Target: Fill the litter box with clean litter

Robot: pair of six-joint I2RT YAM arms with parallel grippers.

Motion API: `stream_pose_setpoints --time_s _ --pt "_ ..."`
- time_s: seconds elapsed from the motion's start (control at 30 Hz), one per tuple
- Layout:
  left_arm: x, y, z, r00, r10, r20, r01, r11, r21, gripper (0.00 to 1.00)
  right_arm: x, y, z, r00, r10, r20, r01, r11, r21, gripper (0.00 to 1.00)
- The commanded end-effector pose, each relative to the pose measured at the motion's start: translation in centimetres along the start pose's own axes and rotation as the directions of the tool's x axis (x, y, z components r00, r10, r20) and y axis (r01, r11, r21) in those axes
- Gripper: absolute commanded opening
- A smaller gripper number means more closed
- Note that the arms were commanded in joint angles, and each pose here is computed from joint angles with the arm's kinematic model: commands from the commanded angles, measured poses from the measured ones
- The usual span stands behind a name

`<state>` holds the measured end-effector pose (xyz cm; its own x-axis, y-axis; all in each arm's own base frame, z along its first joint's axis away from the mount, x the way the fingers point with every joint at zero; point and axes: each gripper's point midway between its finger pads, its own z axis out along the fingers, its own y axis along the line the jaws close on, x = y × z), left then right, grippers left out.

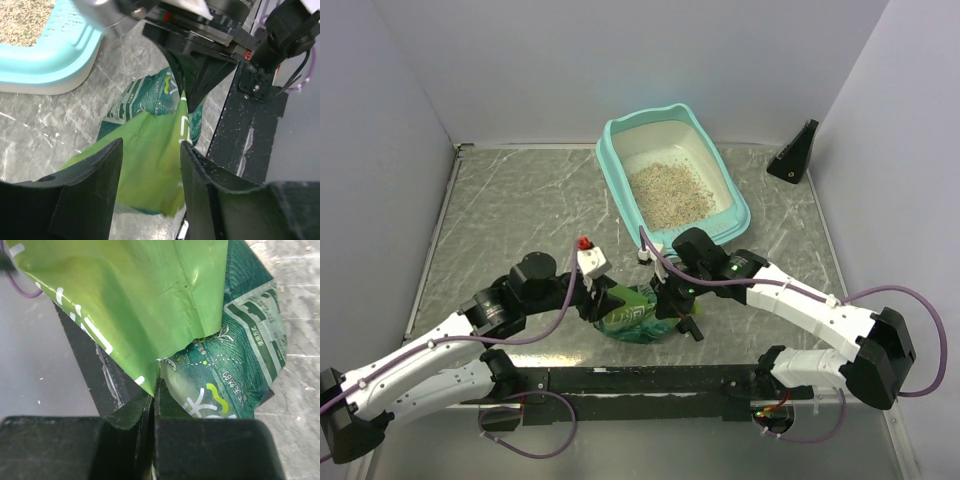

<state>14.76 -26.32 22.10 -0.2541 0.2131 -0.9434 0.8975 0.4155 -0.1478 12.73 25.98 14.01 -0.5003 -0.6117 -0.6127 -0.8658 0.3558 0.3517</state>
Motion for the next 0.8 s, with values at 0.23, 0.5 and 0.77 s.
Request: stream_pose_setpoints --time_s 0.23,0.5,0.77 --pt "-0.4 -2.0 2.7 0.987 0.159 -0.004 -0.158 0.985 0.067 0.58 -0.9 1.5 -0.1 1.0 -0.002 0.031 0.004 0.997 -0.08 0.0" --pt "1.4 -3.8 2.4 0.989 0.148 -0.026 -0.142 0.977 0.161 0.61 -0.7 1.5 -0.3 0.999 -0.003 0.037 0.006 0.997 -0.073 0.0" --pt "5.3 -4.7 3.4 0.977 0.153 -0.147 -0.125 0.975 0.185 0.61 -0.8 1.7 -0.7 0.999 -0.008 0.046 0.012 0.997 -0.073 0.0"
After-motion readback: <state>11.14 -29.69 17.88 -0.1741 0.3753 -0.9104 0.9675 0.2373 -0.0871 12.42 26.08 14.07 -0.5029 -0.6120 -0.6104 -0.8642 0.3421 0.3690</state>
